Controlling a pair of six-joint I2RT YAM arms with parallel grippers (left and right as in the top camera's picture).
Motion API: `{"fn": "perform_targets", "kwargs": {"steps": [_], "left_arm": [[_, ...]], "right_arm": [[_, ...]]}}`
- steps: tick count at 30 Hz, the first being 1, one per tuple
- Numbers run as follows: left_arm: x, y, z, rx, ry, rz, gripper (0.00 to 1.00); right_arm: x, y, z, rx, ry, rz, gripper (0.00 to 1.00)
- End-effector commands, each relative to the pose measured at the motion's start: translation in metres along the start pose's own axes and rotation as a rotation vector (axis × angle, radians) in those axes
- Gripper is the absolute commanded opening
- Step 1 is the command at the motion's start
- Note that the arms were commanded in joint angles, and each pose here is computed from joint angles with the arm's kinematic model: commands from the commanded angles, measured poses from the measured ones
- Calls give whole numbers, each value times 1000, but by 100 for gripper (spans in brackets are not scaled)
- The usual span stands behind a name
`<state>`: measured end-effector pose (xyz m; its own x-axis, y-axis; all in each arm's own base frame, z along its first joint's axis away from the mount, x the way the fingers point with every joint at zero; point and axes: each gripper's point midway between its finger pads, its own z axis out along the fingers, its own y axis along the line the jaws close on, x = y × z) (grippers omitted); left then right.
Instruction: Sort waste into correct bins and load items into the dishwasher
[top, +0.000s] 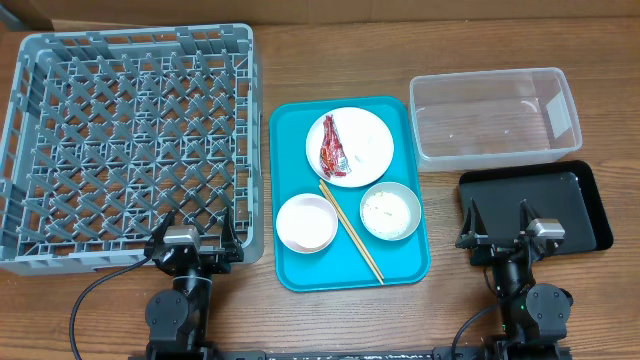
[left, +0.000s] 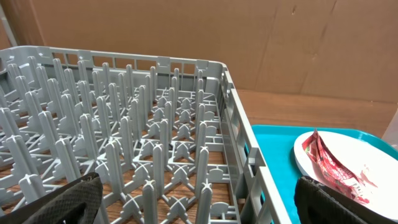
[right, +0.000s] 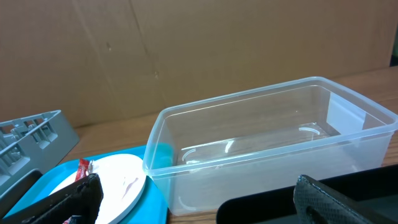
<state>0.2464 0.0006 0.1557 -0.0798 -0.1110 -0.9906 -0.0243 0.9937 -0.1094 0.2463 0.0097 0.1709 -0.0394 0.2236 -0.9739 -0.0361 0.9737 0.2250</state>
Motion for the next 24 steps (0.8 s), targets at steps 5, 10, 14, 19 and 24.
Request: {"fn": "perform_targets", "kwargs": {"steps": [5, 10, 14, 19, 24], "left_arm": [[0, 0, 0, -3, -4, 2, 100], [0, 0, 0, -3, -4, 2, 100], [0, 0, 0, -3, -4, 2, 100], [-1, 0, 0, -2, -7, 1, 100], [-7, 8, 0, -49, -33, 3, 100]], "right_arm": [[2, 1, 0, -8, -4, -4, 100], [2, 1, 0, -8, -4, -4, 100], [2, 1, 0, -8, -4, -4, 100], [2, 1, 0, -8, -4, -4, 100], [1, 2, 0, -12, -4, 0, 100]]}}
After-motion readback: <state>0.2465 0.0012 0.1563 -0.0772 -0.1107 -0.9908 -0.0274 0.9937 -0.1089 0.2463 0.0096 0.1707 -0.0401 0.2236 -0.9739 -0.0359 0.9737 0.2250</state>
